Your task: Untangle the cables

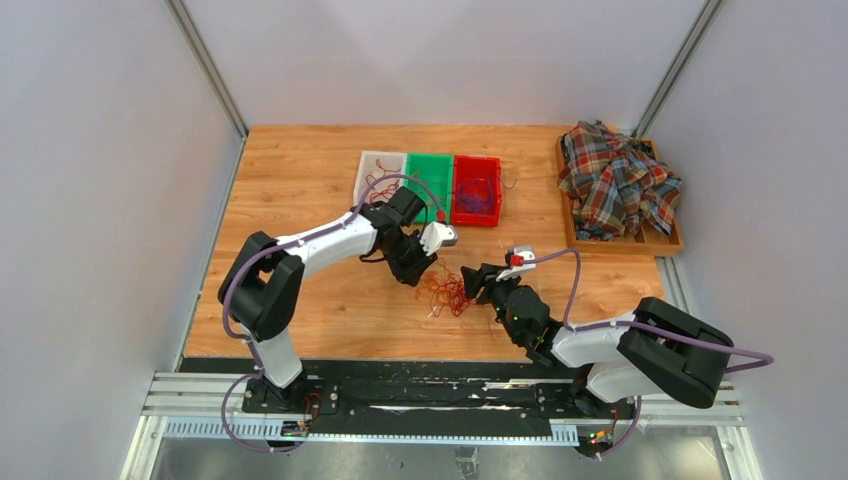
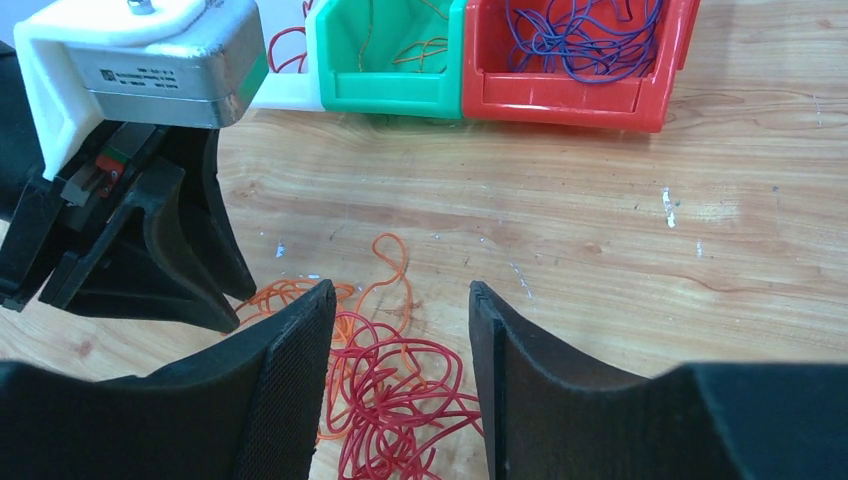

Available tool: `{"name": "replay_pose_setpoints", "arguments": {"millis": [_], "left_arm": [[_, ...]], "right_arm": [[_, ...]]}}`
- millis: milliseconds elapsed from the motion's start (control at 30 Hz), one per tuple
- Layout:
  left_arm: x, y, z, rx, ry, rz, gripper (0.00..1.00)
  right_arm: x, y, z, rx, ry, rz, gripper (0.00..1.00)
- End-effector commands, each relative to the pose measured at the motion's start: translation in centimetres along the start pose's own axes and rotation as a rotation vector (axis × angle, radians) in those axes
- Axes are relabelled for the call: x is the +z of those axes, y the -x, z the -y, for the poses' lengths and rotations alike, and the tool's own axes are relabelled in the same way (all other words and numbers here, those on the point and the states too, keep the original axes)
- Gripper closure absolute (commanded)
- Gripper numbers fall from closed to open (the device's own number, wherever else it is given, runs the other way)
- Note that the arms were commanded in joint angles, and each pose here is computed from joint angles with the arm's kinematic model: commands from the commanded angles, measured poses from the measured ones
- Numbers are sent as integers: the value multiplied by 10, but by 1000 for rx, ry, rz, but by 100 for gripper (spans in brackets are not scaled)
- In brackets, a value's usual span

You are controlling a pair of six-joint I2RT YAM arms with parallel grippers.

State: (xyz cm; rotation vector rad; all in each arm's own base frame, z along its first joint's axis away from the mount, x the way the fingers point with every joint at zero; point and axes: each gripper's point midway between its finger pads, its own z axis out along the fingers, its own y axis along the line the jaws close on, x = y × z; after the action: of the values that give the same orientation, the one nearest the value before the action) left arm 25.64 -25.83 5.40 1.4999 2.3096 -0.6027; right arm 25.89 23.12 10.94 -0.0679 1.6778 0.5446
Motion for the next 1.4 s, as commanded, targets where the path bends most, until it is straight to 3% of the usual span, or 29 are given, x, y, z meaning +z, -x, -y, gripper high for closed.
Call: {"name": "replay_pose_setpoints", "arguments": {"millis": [0, 300, 667, 867, 1067, 1367], "left_arm": [[-12, 0, -7, 69, 71, 4, 75], [-23, 4, -12, 103, 110, 7, 99], [-89, 44, 8, 191, 104, 91, 99], [-141, 74, 30, 230, 88, 188, 99], [-173, 88, 51, 246, 55, 260, 99], [-198, 94, 65, 287, 41, 286, 99]], "right_arm": [[-3, 1, -1, -8, -3, 17, 48], [-3, 0, -2, -14, 1, 14, 49], [-2, 0, -6, -31, 19, 10, 47], [2, 5, -24, -64, 100, 10, 37], [6, 46, -67, -159, 234, 72, 20], [3, 108, -103, -187, 343, 206, 17]]}}
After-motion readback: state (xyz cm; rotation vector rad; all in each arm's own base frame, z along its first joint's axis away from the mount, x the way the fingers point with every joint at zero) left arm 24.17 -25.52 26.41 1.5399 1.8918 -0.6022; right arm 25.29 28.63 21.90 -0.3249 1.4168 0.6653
